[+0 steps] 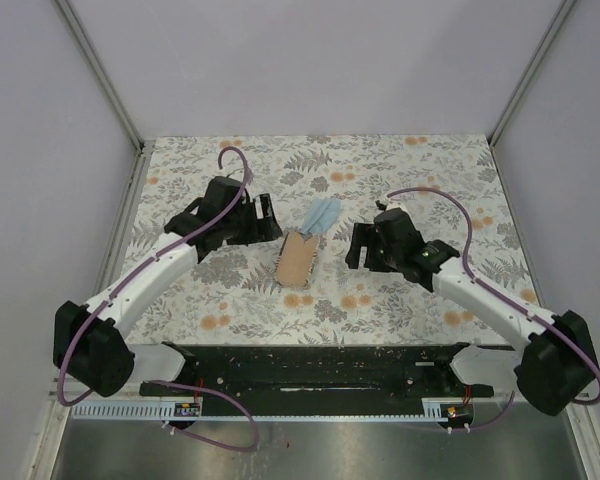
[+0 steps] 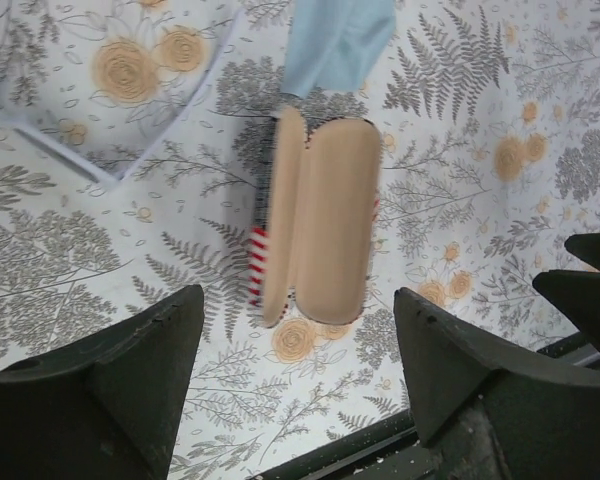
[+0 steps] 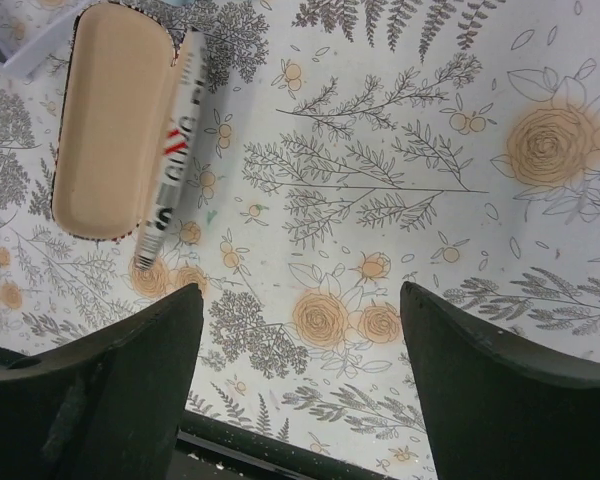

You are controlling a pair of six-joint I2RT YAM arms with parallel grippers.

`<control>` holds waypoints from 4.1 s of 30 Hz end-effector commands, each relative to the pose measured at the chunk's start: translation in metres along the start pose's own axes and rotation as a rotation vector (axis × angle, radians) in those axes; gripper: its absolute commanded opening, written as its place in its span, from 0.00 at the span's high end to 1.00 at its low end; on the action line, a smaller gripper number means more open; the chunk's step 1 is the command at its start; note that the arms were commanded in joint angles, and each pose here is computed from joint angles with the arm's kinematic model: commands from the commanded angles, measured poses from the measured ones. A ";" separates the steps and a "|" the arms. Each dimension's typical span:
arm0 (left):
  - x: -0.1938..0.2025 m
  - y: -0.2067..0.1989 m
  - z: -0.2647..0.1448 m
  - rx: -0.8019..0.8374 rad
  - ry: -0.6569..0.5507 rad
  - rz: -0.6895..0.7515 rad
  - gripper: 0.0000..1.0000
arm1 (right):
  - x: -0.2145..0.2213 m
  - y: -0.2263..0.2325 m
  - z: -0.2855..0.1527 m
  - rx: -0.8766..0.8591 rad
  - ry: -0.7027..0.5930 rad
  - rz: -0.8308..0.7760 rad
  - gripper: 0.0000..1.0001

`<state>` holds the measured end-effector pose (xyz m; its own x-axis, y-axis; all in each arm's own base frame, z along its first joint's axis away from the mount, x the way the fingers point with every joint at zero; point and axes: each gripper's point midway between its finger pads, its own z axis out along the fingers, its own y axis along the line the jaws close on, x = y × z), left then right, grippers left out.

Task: Organize the sunglasses

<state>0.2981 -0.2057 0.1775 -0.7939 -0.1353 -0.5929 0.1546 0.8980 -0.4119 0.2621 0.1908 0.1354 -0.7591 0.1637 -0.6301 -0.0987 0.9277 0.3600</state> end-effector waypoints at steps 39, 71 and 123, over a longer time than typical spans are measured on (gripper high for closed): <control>0.035 0.036 0.069 0.116 0.030 -0.120 0.33 | -0.093 0.040 0.237 0.162 0.102 0.191 0.55; 0.072 -0.061 0.132 0.192 0.154 -0.014 0.85 | -0.151 0.004 0.007 0.074 -0.206 0.113 1.00; 0.074 0.098 0.011 -0.139 -0.082 -0.194 0.36 | 0.033 0.111 0.049 -0.240 0.308 -0.077 0.54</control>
<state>0.2469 -0.1383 0.0801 -0.7909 -0.3174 -0.5233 -0.0752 0.8989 -0.4316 0.2541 0.2952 0.0902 -0.9469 -0.0275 -0.3204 -0.1900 0.8518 0.4883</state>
